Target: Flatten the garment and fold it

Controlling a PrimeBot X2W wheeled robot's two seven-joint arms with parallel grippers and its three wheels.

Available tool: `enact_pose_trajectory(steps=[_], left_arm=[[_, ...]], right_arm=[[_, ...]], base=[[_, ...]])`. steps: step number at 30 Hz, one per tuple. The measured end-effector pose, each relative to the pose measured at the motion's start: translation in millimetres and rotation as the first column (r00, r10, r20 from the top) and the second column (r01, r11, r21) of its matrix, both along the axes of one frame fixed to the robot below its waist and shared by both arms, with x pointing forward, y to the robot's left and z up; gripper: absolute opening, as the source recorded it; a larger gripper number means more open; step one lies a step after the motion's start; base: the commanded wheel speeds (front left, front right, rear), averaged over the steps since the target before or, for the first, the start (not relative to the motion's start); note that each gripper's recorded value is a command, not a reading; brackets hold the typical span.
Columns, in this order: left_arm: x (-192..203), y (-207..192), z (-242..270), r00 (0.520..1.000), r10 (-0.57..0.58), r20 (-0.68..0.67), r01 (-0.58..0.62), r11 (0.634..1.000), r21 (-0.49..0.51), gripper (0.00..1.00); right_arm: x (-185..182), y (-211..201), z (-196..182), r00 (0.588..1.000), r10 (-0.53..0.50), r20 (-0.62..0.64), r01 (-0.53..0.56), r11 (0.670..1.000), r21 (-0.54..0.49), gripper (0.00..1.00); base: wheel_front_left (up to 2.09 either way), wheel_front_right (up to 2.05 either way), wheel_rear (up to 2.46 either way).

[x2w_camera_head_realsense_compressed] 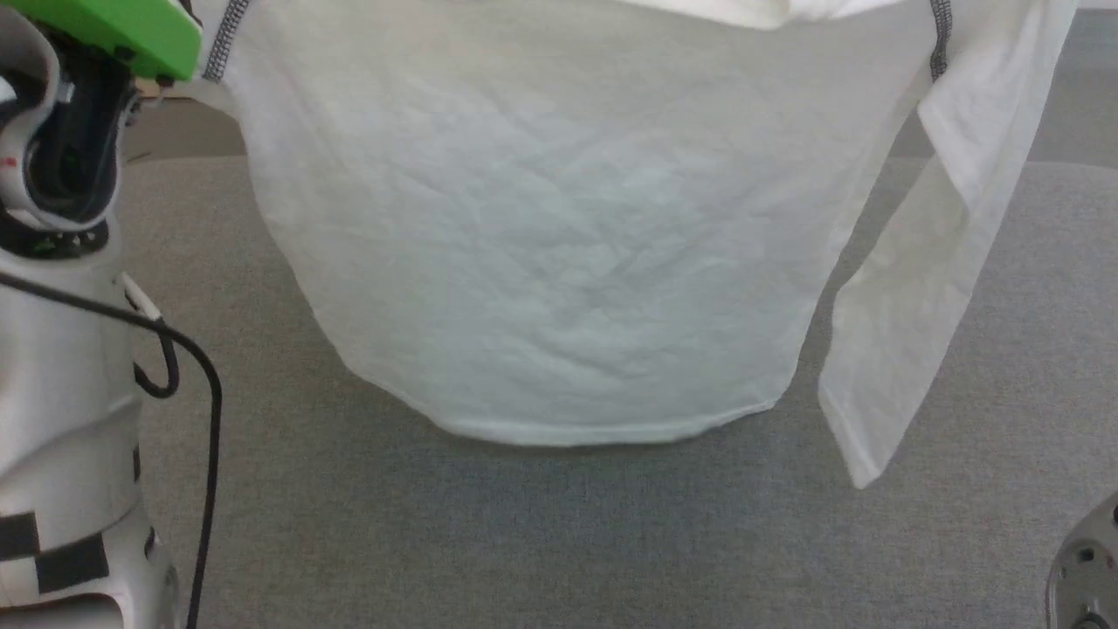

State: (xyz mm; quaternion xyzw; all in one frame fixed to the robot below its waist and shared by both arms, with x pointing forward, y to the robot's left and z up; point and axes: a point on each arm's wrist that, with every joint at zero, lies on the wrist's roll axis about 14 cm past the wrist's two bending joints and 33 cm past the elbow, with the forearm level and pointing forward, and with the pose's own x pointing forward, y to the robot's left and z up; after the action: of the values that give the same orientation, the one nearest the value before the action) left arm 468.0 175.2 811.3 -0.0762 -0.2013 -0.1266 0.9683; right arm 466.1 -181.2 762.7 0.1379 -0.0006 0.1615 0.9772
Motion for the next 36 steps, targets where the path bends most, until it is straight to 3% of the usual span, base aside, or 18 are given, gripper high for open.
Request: enact_pose_trajectory(steps=[7, 14, 20, 23, 30, 36], left_arm=[[47, 10, -8, 0.994, 0.05, -0.099, -0.042, 0.996, 0.08, 0.0], [109, 29, -23, 0.976, 0.159, -0.149, -0.133, 0.976, 0.17, 0.0], [159, 36, -29, 0.967, 0.236, -0.098, -0.212, 0.954, 0.211, 0.0], [180, 40, -31, 0.964, 0.261, -0.052, -0.25, 0.954, 0.165, 0.0], [216, 39, -74, 0.959, 0.281, -0.038, -0.277, 0.957, 0.087, 0.0], [227, 40, -140, 0.95, 0.286, -0.129, -0.271, 0.955, 0.12, 0.0]], right_arm=[[34, 6, 2, 0.999, -0.001, -0.047, 0.0, 1.0, -0.018, 0.0], [92, 9, -4, 0.997, -0.039, -0.068, 0.036, 0.998, -0.045, 0.0], [146, 14, -2, 0.996, -0.091, -0.024, 0.089, 0.994, -0.062, 0.0], [171, 15, -3, 0.993, -0.119, 0.016, 0.12, 0.991, -0.064, 0.0], [222, 13, -55, 0.986, -0.164, -0.024, 0.162, 0.984, -0.076, 0.0], [240, 25, -117, 0.982, -0.133, -0.134, 0.12, 0.988, -0.101, 0.0]], base=[[0.0, 0.0, 0.0], [0.0, 0.0, 0.0], [0.0, 0.0, 0.0], [0.0, 0.0, 0.0], [0.0, 0.0, 0.0], [0.0, 0.0, 0.0]])
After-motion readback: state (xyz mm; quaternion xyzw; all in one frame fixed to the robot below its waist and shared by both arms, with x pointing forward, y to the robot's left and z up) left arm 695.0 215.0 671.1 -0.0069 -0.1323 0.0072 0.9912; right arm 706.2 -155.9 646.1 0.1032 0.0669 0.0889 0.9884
